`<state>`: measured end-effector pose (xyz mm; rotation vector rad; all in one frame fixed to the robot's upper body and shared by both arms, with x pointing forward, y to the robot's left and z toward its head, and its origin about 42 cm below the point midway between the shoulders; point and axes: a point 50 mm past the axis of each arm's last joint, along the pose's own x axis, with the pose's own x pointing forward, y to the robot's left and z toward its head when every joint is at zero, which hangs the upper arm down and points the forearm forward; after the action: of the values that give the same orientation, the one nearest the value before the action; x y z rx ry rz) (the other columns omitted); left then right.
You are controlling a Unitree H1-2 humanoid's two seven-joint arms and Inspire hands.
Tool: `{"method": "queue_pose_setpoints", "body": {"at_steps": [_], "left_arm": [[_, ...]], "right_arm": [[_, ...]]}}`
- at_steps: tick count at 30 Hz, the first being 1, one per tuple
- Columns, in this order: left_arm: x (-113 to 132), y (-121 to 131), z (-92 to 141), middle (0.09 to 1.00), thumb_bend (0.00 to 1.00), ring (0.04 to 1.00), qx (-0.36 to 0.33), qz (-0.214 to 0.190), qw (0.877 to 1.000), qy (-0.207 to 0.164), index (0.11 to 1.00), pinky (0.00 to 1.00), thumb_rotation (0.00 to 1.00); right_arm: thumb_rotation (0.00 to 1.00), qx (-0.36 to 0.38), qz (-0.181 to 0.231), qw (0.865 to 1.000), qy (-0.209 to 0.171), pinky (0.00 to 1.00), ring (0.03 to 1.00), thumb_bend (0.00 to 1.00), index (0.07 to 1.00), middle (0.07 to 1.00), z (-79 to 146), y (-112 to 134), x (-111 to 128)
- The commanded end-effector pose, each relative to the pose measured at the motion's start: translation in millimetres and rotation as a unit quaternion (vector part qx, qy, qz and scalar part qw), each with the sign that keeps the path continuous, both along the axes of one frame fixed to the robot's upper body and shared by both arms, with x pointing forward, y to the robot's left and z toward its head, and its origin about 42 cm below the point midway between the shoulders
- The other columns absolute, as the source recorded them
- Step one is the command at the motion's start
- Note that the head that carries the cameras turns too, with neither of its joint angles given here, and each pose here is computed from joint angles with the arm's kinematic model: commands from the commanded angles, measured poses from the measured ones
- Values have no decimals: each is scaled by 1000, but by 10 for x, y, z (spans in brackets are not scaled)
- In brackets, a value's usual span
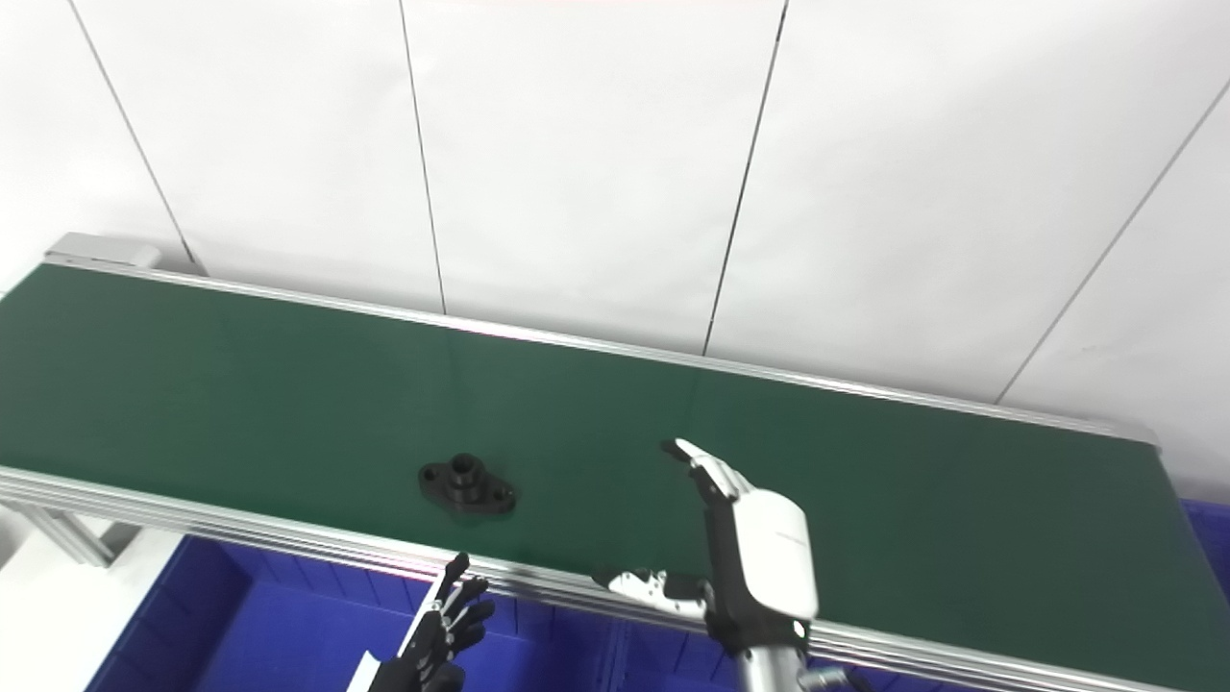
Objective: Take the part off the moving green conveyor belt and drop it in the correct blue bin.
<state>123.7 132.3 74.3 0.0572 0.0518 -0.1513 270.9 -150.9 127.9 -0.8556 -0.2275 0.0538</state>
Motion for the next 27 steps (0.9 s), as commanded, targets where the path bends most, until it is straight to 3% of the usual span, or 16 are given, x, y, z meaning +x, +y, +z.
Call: {"method": "queue_pose_setpoints", "body": {"at_steps": [1,4,15,27], "left_arm": [[44,-192,129,948,682,896,-28,0,999,-31,1000,877,968],[44,-205,129,949,683,898,-29,-1,999,-30,1000,881,964],[30,-241,157,934,675,885,-31,-1,999,-32,1000,859,962],[-2,-283,190,920,654,872,-33,2,999,-37,1000,833,961]], "right_arm": [[324,-2,3,1000,-19,691,743,918,792,776,123,88,130],[339,-6,11,1000,-17,682,719,912,786,758,128,174,260],[383,-19,24,998,52,688,708,923,795,758,84,474,555],[389,-70,63,993,74,704,683,933,782,737,-104,766,658]]}}
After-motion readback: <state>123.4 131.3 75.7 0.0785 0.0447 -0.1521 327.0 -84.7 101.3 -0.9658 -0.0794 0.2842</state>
